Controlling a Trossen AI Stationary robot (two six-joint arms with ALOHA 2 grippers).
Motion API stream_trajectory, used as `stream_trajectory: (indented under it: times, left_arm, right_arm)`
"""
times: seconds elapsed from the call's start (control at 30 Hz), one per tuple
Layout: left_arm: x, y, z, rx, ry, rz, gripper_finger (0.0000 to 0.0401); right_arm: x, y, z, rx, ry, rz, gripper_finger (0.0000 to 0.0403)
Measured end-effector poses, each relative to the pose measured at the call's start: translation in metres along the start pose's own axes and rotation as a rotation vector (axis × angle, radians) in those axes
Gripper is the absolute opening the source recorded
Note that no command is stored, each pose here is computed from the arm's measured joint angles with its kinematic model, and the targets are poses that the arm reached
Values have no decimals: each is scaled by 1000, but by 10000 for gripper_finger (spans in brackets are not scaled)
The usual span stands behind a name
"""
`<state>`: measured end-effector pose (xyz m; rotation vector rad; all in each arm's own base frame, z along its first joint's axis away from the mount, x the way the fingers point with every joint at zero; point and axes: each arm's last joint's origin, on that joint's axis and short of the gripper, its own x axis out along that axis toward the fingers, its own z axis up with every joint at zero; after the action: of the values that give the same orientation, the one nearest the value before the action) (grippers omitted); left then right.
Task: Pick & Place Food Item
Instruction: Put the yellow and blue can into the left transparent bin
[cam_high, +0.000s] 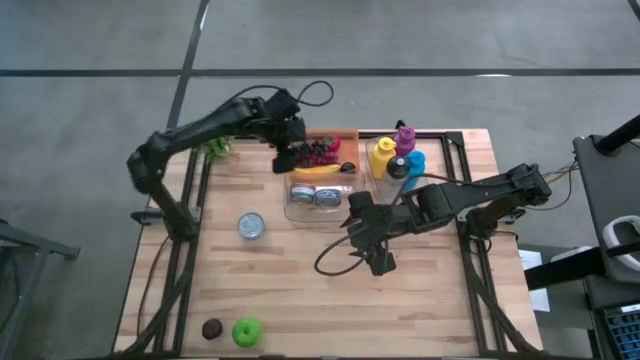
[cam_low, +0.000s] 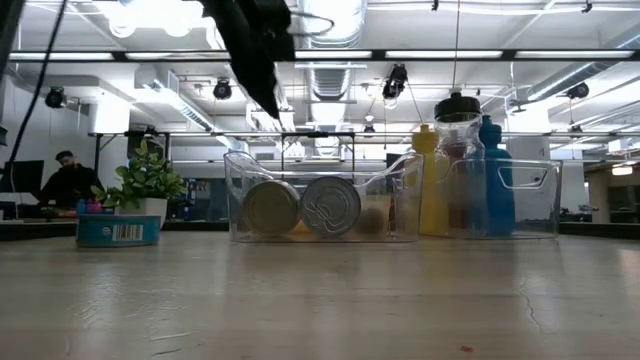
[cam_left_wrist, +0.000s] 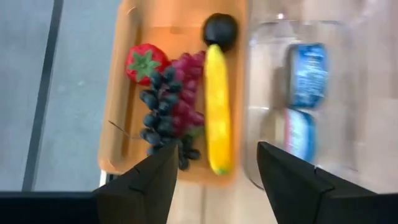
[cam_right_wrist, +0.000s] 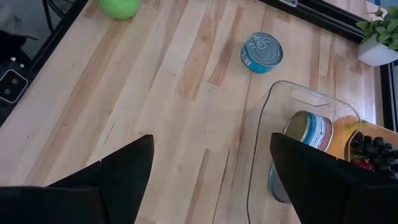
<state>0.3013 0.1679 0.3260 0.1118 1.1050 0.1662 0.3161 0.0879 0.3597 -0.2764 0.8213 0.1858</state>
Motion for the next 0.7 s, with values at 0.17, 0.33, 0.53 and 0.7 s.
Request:
stream_trajectory:
  times: [0.17, 0.33, 0.53, 0.7]
  left_arm:
    - [-38, -36, -10, 31, -8, -7, 229]
    - [-61, -79, -29, 66, -18, 20, 228]
    - [-71, -113, -60, -19, -24, -24, 220]
    - [-57, -134, -84, -72, 36, -62, 208]
  right_arm:
    - [0, 0, 0, 0, -1, 0, 322]
    - [0, 0, 0, 0, -3, 0, 313]
    - [0, 0, 0, 1, -4, 0, 303]
    - [0, 0, 1, 1, -6, 0, 299]
